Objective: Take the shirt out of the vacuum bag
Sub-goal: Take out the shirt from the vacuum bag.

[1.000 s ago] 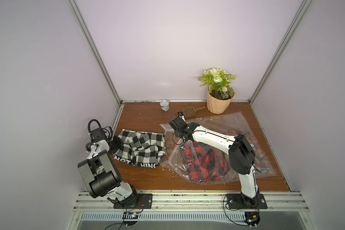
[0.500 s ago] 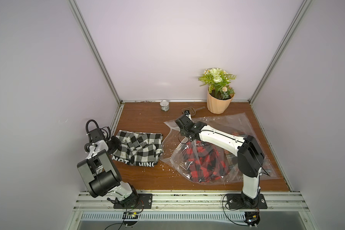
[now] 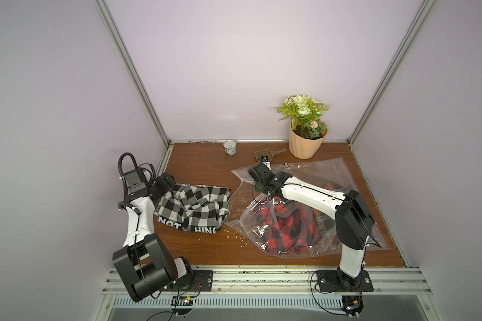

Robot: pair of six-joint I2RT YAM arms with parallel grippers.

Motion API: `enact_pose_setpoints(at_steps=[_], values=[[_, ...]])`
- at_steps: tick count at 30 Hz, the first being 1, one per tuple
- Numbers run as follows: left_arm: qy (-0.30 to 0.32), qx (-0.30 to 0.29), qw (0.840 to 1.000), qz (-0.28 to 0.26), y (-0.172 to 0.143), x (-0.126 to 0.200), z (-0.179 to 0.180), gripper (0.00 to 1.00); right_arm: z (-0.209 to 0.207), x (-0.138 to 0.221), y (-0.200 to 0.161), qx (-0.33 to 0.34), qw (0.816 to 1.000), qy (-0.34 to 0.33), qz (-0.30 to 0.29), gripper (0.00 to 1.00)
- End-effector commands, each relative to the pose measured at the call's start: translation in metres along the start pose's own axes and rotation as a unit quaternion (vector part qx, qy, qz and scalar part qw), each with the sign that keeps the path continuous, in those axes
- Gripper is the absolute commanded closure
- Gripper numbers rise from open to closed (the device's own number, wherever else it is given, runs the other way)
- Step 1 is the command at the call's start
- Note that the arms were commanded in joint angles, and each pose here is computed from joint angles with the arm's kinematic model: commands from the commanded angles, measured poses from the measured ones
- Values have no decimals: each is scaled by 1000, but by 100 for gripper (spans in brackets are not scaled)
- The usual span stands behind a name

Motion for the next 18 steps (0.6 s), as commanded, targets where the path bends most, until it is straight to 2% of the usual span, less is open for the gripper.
enact_pose_setpoints(at_steps=[1,4,8,13,18], values=[[11,-35,999,-16,12,25,-29,4,-6,13,9,-14,1000,7,-5,100],[0,-102,995,11,-8,30,-70,4,-7,14,8,-14,1000,14,-5,100],[-4,-170,983,68,-60,16,-100,4,-6,16,5,-19,999,34,-2,96],[2,-170,976,138,-112,3,-83,5,-7,16,-4,-17,999,50,9,81],[9,-159,972,171,-136,11,-70,8,-6,11,-18,-18,997,64,24,80]])
Point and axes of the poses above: each gripper's point midway between its finger pads, its own x axis back along the fingers, its own z axis along the line the jaws close on, y = z × x, the point moved 5 cm from there along x, back along the fingers, and after that the axes turned 7 degrees about -x, right-handed, at the moved point
